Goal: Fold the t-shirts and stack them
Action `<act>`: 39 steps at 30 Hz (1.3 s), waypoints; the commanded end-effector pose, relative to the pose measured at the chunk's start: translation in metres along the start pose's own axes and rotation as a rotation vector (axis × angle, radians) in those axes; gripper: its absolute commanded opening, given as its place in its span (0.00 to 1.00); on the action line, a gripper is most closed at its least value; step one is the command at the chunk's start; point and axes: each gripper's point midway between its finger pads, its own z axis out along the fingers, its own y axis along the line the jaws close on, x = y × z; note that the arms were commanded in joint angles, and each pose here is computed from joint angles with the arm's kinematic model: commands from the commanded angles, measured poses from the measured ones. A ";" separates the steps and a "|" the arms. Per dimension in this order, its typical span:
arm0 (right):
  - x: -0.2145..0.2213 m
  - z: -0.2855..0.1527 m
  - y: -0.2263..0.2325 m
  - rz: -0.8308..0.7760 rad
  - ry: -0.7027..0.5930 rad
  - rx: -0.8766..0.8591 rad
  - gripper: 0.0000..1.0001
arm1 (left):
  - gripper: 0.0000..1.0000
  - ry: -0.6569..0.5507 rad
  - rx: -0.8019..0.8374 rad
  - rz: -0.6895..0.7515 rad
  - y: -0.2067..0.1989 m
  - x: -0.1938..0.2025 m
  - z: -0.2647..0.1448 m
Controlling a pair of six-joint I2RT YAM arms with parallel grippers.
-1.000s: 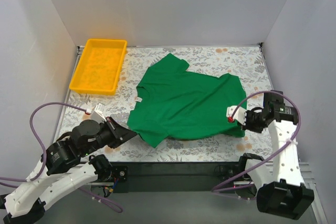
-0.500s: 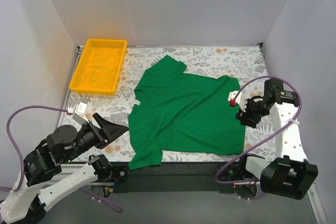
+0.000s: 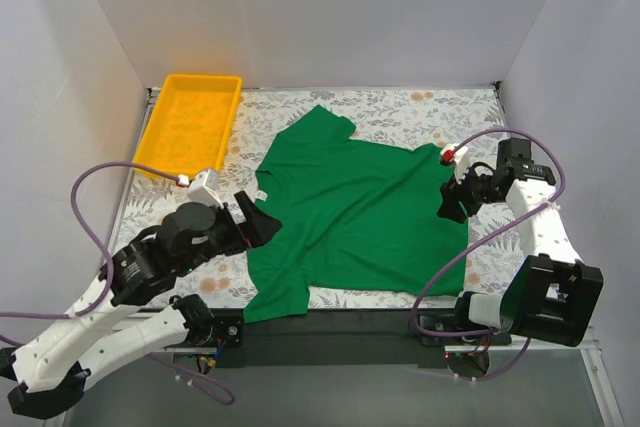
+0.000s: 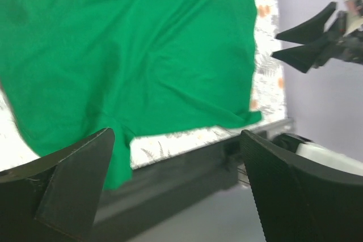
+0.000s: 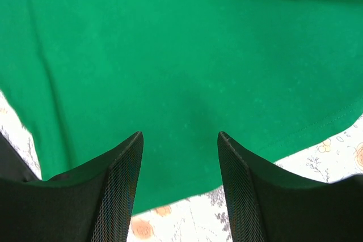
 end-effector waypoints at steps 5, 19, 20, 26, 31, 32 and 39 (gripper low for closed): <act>-0.030 0.003 -0.016 0.058 -0.162 0.081 0.63 | 0.98 -0.105 -0.044 0.248 -0.020 -0.036 0.068; -0.042 0.006 -0.091 0.237 -0.254 0.293 0.78 | 0.98 -0.052 0.045 0.137 0.036 -0.135 0.166; -0.043 0.008 -0.096 0.278 -0.261 0.285 0.78 | 0.98 -0.057 0.028 0.148 0.041 -0.135 0.167; -0.042 0.023 -0.155 0.499 -0.265 0.275 0.73 | 0.98 -0.043 -0.030 0.234 0.068 -0.116 0.163; -0.037 0.045 -0.198 0.636 -0.237 0.287 0.68 | 0.98 -0.049 -0.046 0.262 0.088 -0.094 0.159; -0.037 0.047 -0.205 0.644 -0.232 0.294 0.67 | 0.98 -0.051 -0.042 0.267 0.089 -0.092 0.158; -0.027 0.070 -0.252 0.668 -0.160 0.294 0.59 | 0.98 -0.082 -0.038 0.286 0.095 -0.084 0.152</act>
